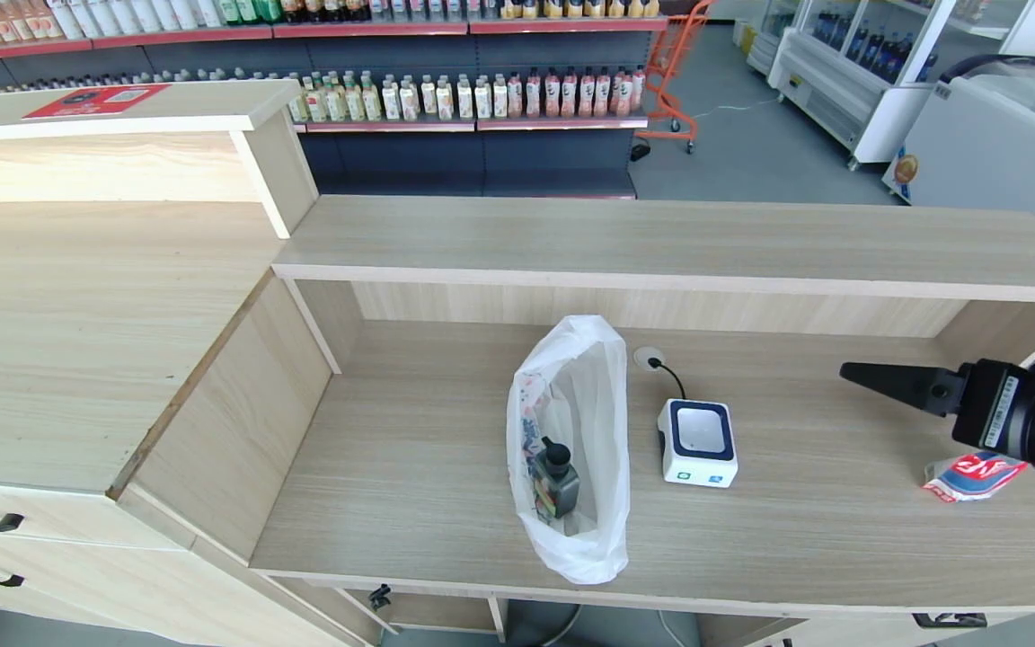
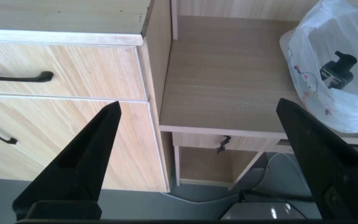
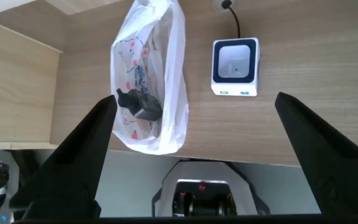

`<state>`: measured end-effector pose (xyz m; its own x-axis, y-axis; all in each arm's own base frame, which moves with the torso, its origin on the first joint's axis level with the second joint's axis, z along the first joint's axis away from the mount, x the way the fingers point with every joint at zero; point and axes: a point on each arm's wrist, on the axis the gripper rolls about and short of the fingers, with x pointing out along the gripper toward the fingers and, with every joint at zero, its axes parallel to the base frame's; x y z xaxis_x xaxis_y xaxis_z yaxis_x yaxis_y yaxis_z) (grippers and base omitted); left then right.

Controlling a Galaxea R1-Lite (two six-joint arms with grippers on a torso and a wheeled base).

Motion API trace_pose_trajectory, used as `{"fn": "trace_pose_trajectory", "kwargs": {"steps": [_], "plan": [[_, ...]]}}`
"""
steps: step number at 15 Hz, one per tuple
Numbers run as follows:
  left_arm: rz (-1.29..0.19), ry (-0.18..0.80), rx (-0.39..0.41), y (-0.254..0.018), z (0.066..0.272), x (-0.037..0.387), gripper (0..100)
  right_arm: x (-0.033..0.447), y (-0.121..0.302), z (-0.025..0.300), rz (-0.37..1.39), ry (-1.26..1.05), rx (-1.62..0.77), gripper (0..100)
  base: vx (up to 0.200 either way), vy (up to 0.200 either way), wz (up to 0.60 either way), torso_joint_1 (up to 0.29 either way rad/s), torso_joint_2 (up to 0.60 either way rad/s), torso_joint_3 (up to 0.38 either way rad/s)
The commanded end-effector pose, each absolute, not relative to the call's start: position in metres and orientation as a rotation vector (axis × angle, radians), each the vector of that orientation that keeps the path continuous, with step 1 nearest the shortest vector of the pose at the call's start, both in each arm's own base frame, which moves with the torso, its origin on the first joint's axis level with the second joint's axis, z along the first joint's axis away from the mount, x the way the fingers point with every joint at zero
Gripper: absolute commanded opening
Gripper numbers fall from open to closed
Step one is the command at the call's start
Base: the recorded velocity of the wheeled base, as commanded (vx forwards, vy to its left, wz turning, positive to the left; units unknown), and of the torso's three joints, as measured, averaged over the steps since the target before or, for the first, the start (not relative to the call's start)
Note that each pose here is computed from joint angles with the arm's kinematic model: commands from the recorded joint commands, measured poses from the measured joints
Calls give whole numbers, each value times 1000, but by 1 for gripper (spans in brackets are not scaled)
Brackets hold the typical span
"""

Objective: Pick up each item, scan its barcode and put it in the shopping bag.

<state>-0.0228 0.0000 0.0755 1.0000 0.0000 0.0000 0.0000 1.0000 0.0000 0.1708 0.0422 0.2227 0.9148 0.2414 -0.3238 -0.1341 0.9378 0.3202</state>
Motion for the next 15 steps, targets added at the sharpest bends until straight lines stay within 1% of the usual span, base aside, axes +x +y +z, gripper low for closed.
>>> {"fn": "trace_pose_trajectory", "kwargs": {"steps": [1,5,8,15], "plan": [[0,2,0,0,76,-23,100,161,39,224,195,359,304,100,0,0,0,0,0,0],[0,2,0,0,76,-23,100,159,36,221,175,366,325,100,0,-200,0,-9,-1,5],[0,2,0,0,76,-23,100,160,33,213,147,393,338,100,0,-200,0,11,10,1],[0,2,-2,0,76,-23,100,162,33,205,137,429,338,100,0,-200,0,2,2,3]]}}
